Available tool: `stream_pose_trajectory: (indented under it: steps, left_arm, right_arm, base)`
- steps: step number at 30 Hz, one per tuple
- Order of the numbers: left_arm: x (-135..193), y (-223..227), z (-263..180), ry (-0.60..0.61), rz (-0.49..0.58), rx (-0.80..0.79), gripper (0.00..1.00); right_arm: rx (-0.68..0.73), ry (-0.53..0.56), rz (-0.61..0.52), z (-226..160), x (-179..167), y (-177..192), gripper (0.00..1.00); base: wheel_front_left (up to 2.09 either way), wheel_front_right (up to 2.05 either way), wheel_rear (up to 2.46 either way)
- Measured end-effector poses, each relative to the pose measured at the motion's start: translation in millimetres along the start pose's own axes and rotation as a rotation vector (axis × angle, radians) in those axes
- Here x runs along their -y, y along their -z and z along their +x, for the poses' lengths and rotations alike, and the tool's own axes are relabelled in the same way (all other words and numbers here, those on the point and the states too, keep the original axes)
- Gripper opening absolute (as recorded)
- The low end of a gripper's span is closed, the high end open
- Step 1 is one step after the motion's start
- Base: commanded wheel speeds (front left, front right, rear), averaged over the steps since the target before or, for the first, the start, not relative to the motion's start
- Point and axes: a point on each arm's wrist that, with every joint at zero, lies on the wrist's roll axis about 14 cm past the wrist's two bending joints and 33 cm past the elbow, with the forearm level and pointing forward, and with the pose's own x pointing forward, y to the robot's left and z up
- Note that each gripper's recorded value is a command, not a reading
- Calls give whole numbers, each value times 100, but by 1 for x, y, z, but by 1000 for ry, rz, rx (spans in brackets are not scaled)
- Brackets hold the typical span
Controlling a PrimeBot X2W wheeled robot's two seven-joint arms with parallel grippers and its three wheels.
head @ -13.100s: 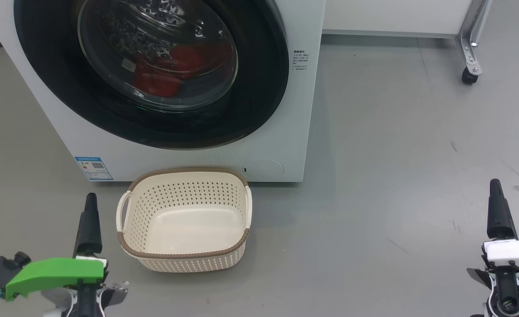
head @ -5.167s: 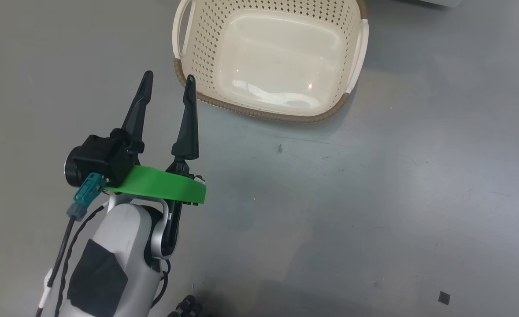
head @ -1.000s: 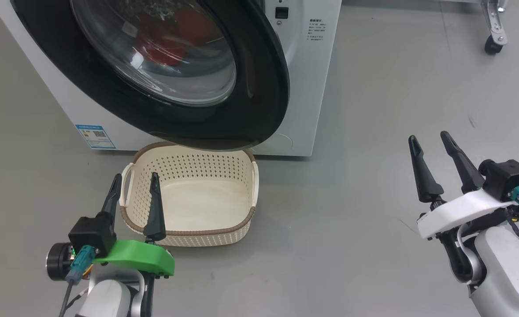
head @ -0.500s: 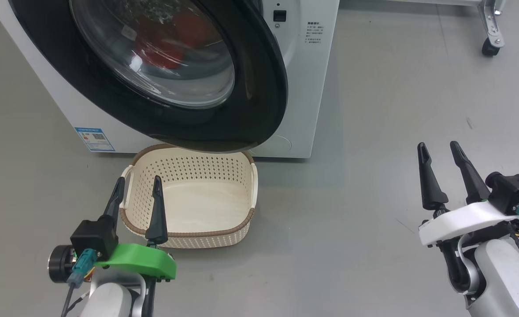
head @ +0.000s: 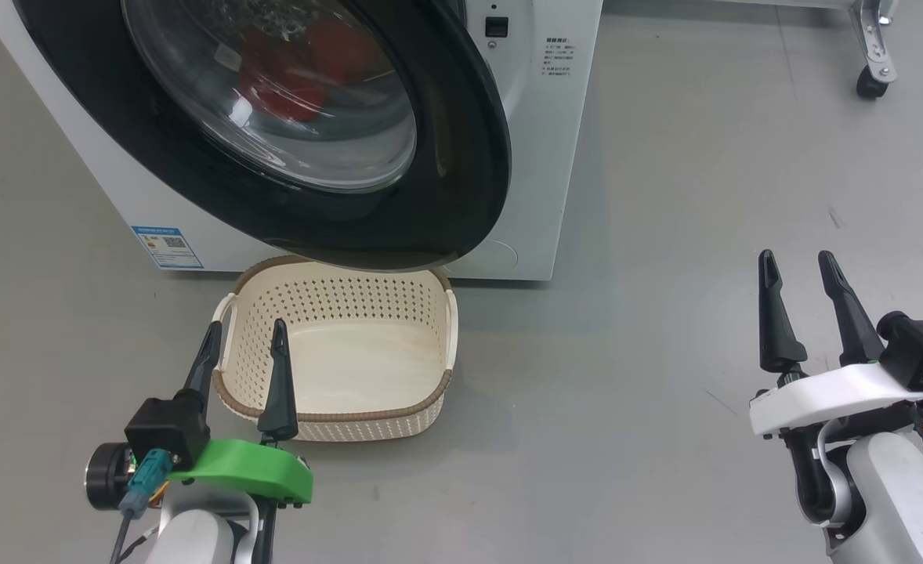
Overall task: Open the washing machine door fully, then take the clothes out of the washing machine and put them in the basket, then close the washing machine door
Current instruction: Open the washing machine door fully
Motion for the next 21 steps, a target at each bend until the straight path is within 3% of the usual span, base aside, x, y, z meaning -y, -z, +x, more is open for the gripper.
stream_pose_trajectory:
  steps: [21]
  left_arm:
    - [0, -2, -1, -1, 0, 4, 100]
  right_arm:
    - [7, -6, -4, -5, -2, 0, 100]
  base:
    - [0, 0, 0]
